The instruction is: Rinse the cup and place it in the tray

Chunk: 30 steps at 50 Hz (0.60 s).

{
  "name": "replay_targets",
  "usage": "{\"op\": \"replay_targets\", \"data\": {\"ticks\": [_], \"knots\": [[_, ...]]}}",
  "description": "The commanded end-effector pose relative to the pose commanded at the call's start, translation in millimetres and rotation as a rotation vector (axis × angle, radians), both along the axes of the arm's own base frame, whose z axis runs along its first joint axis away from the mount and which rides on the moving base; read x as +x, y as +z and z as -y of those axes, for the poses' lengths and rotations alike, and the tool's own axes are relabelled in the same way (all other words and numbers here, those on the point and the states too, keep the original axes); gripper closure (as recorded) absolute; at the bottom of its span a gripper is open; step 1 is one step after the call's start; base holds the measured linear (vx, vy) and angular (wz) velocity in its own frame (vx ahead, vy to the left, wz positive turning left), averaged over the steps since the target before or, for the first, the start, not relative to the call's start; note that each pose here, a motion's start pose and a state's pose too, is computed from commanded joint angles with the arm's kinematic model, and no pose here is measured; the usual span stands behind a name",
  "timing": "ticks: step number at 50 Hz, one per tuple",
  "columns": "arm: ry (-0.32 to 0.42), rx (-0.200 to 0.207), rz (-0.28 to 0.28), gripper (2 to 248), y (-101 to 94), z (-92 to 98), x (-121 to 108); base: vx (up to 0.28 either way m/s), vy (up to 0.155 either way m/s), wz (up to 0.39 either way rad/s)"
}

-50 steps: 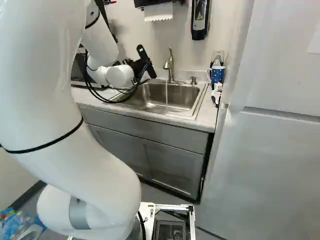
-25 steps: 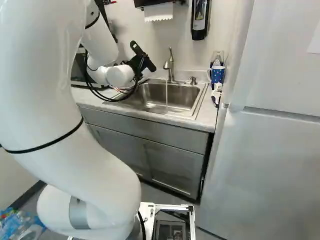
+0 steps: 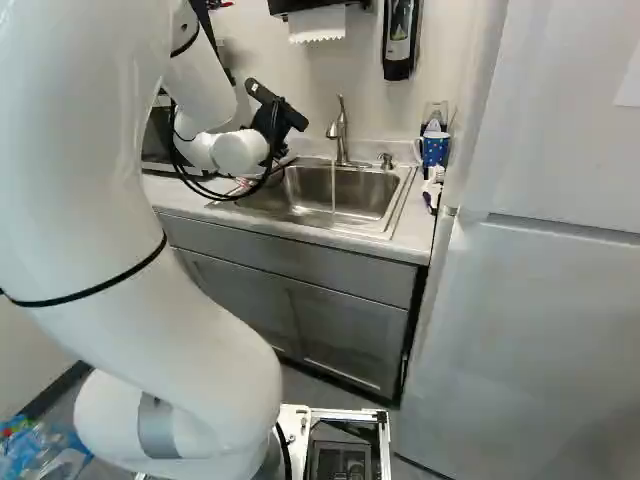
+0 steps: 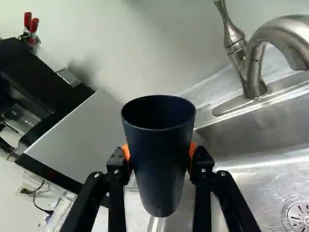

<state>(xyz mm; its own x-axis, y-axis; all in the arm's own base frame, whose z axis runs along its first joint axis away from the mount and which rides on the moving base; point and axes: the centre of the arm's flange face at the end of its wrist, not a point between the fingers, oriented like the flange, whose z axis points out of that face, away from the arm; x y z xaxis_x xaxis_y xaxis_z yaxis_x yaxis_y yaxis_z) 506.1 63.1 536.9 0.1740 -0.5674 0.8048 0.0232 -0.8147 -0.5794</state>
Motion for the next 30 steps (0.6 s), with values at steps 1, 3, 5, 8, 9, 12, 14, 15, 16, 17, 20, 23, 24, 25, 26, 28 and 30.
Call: {"op": "replay_targets", "data": {"ticks": [1, 3, 5, 8, 9, 12, 14, 15, 16, 17, 20, 23, 24, 25, 26, 28, 30], "knots": [[0.001, -0.01, 0.001, 125, 0.0, 0.0, 0.0, 0.0, 0.0, 0.0], [0.004, -0.031, 0.004, 125, 0.0, 0.0, 0.0, 0.0, 0.0, 0.0], [0.007, -0.052, 0.006, 125, 0.0, 0.0, 0.0, 0.0, 0.0, 0.0], [0.011, -0.083, 0.01, 125, 0.0, 0.0, 0.0, 0.0, 0.0, 0.0], [0.012, -0.093, 0.011, 125, 0.0, 0.0, 0.0, 0.0, 0.0, 0.0], [0.016, -0.124, 0.015, 125, 0.0, 0.0, 0.0, 0.0, 0.0, 0.0], [0.019, -0.145, 0.018, 125, 0.0, 0.0, 0.0, 0.0, 0.0, 0.0], [0.02, -0.155, 0.019, 125, 0.0, 0.0, 0.0, 0.0, 0.0, 0.0], [0.022, -0.166, 0.02, 125, 0.0, 0.0, 0.0, 0.0, 0.0, 0.0], [0.023, -0.176, 0.021, 125, 0.0, 0.0, 0.0, 0.0, 0.0, 0.0], [0.027, -0.207, 0.025, 125, 0.0, 0.0, 0.0, 0.0, 0.0, 0.0], [0.031, -0.238, 0.029, 125, 0.0, 0.0, 0.0, 0.0, 0.0, 0.0], [0.032, -0.248, 0.03, 125, 0.0, 0.0, 0.0, 0.0, 0.0, 0.0], [0.034, -0.262, 0.032, 125, 0.0, 0.0, 0.0, 0.0, 0.0, 0.0], [0.035, -0.269, 0.033, 125, 0.0, 0.0, 0.0, 0.0, 0.0, 0.0], [0.038, -0.29, 0.035, 125, 0.0, 0.0, 0.0, 0.0, 0.0, 0.0], [0.041, -0.311, 0.038, 125, 0.0, 0.0, 0.0, 0.0, 0.0, 0.0]]}}
